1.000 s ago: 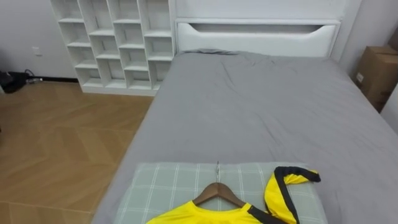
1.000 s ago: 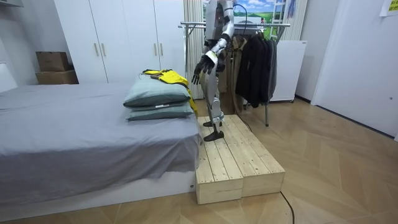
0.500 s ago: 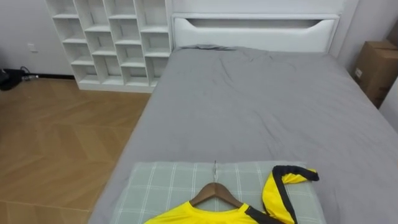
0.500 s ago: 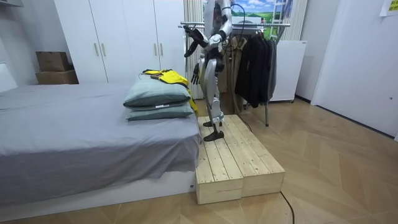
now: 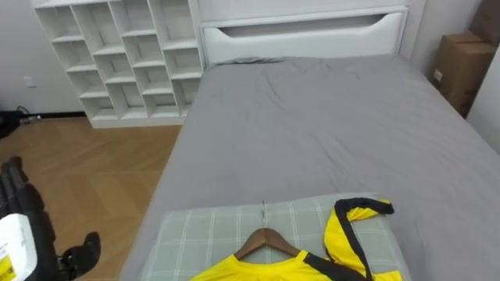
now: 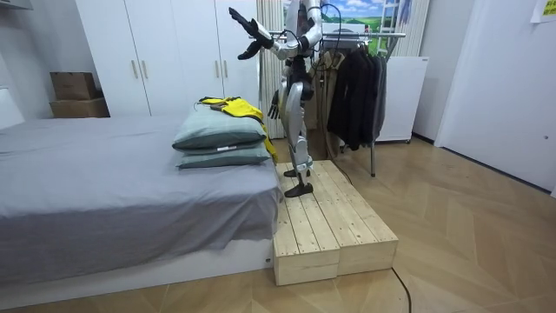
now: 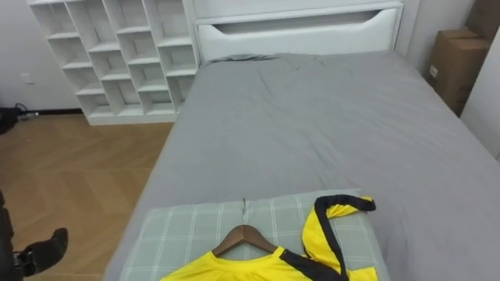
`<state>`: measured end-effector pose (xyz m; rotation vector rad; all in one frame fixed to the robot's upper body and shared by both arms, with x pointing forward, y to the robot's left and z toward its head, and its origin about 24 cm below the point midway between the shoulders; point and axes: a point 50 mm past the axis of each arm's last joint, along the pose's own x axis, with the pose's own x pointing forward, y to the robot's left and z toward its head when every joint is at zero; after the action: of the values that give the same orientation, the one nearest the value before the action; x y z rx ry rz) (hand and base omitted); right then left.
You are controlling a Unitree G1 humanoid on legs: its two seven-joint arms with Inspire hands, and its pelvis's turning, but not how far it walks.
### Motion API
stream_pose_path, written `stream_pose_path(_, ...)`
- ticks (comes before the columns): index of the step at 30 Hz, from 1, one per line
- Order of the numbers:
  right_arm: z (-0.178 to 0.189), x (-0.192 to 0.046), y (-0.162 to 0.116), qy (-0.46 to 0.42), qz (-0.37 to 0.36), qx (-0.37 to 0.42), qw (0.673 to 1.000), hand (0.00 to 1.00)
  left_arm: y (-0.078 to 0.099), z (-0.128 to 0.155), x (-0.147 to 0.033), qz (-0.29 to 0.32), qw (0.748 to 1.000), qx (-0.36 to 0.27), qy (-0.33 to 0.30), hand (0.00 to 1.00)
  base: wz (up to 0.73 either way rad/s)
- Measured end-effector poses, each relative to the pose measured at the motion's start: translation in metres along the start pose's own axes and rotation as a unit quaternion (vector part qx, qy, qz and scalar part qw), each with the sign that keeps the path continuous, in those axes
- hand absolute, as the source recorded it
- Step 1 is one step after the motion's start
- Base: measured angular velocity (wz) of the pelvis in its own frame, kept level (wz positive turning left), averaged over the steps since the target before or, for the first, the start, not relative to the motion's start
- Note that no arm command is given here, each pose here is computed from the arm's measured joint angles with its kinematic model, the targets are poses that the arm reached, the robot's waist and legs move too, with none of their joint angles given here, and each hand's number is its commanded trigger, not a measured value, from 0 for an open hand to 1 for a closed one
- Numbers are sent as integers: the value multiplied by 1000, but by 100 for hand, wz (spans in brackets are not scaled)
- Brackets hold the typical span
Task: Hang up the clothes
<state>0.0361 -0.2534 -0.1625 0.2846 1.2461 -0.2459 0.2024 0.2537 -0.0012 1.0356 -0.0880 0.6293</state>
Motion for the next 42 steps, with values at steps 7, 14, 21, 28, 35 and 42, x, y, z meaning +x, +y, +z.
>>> stream_pose_path(7, -1, 0, 0, 0, -2, 11, 1000, 0, -8, 7, -2, -39, 998, 34, -34, 0, -5)
stream_pose_path(14, -2, 0, -1, 2, -2, 14, 1000, 0, -19, 15, -9, -91, 993, 45, -57, 0, -1)
stream_pose_path(21, 2, 1, 1, 0, 2, 2, 1000, 0, -25, 16, -10, -130, 988, 59, -61, 0, -1)
stream_pose_path(28, 3, 1, 1, -2, 9, 3, 1000, 0, -36, 22, -12, -175, 981, 55, -70, 0, -2)
stream_pose_path(35, 5, 1, 3, -6, 15, 2, 1000, 0, -48, 21, -19, -227, 970, 60, -64, 0, -4)
stream_pose_path(42, 5, 1, 4, -6, 21, 1, 1000, 0, -63, 20, -20, -271, 960, 54, -44, 0, 0)
